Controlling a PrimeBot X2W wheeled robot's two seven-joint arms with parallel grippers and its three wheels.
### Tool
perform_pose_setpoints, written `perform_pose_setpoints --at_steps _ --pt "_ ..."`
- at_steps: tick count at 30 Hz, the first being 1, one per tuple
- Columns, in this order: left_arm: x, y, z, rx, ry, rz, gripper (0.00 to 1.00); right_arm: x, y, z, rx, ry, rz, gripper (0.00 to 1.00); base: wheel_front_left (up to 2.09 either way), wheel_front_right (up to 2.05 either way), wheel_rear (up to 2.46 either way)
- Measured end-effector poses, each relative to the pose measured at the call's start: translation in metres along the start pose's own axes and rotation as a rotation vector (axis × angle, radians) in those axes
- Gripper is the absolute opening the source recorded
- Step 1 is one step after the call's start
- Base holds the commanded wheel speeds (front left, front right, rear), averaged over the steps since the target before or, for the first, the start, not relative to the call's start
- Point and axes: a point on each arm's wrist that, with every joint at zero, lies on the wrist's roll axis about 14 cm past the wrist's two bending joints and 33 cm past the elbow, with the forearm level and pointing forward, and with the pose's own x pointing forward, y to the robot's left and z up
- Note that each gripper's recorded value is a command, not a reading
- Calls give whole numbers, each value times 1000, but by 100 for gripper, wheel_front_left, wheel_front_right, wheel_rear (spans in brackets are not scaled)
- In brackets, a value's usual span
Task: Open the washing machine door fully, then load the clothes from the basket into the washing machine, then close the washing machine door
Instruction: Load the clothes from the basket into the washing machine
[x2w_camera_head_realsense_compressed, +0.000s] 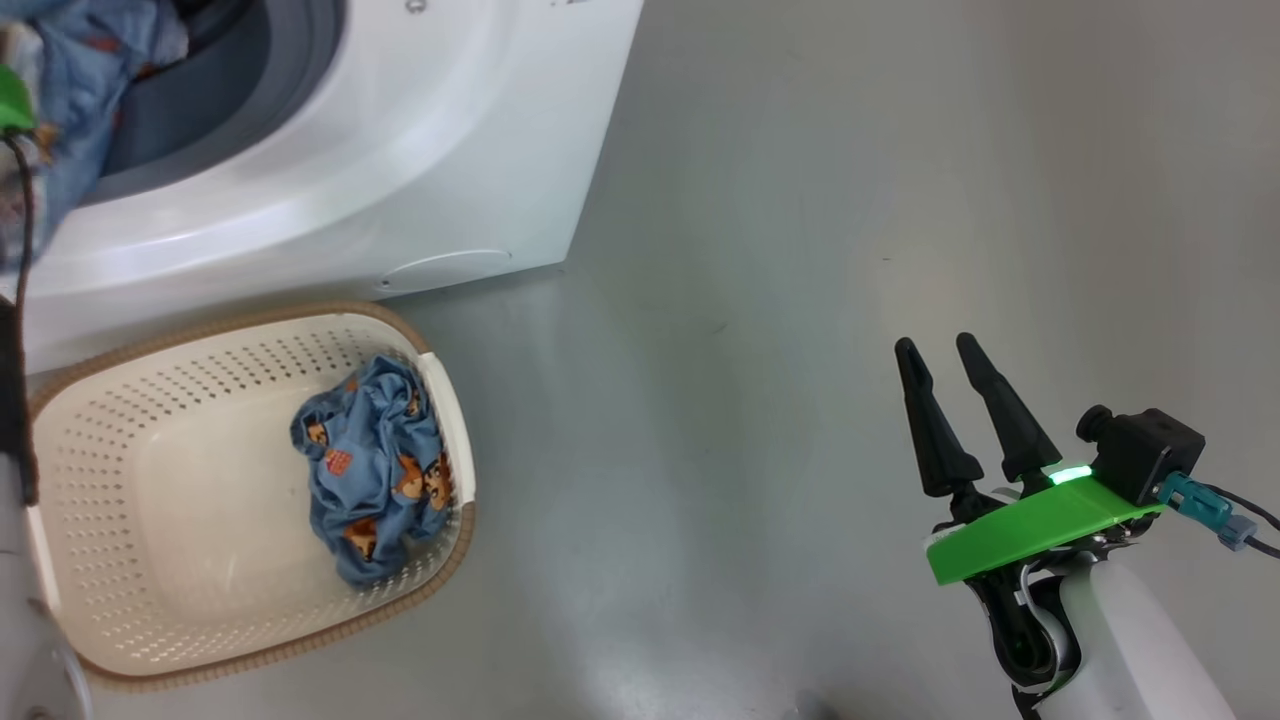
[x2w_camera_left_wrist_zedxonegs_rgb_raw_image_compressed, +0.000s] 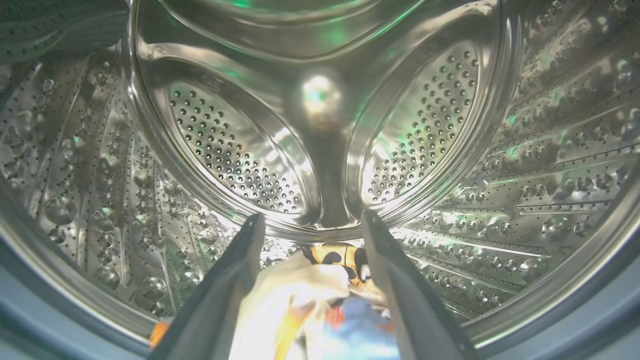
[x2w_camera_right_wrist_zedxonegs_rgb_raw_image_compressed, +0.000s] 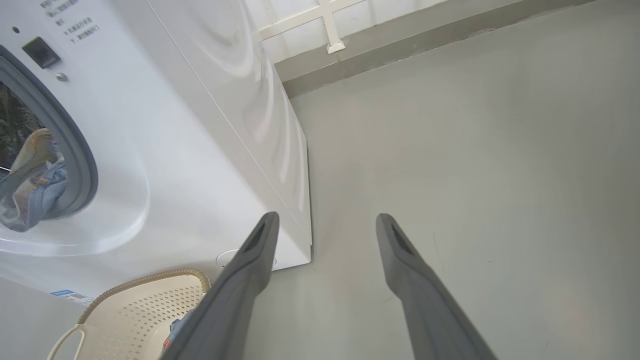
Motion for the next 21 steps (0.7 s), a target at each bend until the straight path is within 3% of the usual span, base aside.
perform_pose_setpoints --at_steps 21 --pt "-57 -1 -42 -49 100 11 100 5 14 7 -9 -14 58 100 0 0 0"
